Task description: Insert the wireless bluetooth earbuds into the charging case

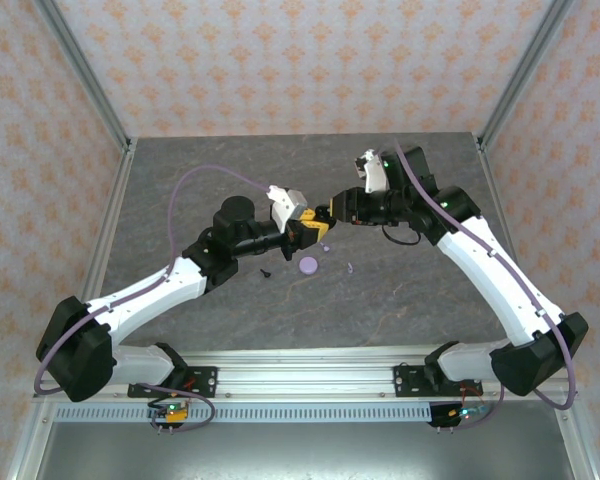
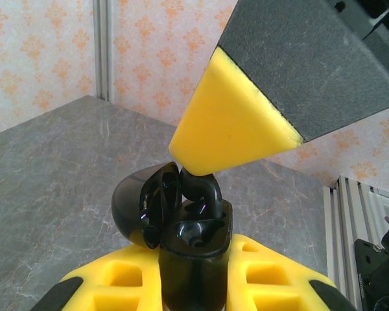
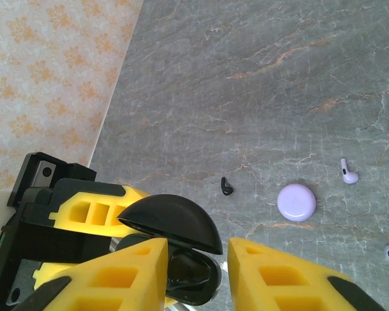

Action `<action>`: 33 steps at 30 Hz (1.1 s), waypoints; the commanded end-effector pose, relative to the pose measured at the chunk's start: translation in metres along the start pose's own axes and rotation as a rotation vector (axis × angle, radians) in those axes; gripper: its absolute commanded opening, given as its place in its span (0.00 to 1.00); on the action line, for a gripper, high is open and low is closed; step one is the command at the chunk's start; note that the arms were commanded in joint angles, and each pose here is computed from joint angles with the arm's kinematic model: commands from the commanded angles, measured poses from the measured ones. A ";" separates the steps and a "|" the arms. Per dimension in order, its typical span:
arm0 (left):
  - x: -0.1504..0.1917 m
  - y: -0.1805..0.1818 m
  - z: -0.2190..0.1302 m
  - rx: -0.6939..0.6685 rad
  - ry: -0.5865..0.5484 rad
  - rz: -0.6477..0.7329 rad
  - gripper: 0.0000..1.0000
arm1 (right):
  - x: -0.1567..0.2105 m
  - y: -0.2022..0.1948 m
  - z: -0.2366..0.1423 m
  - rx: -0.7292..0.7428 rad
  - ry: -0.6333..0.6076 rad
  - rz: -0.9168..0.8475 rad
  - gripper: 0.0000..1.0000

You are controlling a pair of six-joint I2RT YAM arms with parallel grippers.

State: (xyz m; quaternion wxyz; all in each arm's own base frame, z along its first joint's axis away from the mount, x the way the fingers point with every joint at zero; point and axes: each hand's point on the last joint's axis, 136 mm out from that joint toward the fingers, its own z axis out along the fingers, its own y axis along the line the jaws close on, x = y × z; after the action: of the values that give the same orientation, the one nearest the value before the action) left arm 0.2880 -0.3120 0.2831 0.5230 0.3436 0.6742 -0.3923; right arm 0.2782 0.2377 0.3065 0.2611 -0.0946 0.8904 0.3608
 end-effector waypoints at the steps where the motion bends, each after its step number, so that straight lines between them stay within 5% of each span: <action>1: -0.035 -0.009 -0.006 0.013 -0.082 0.051 0.09 | -0.003 0.007 -0.004 -0.010 0.001 -0.021 0.30; 12: -0.032 -0.013 0.000 0.050 -0.063 0.036 0.09 | -0.002 0.010 0.004 -0.038 0.023 -0.006 0.23; 33: -0.022 -0.013 0.006 0.065 -0.035 0.007 0.09 | -0.015 0.018 -0.002 -0.018 -0.048 -0.042 0.29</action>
State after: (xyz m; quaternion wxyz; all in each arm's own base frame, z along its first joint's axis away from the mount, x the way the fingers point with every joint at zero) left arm 0.2916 -0.3146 0.2749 0.5004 0.3365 0.6921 -0.3968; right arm 0.2848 0.2425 0.2964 0.2506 -0.0909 0.8980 0.3500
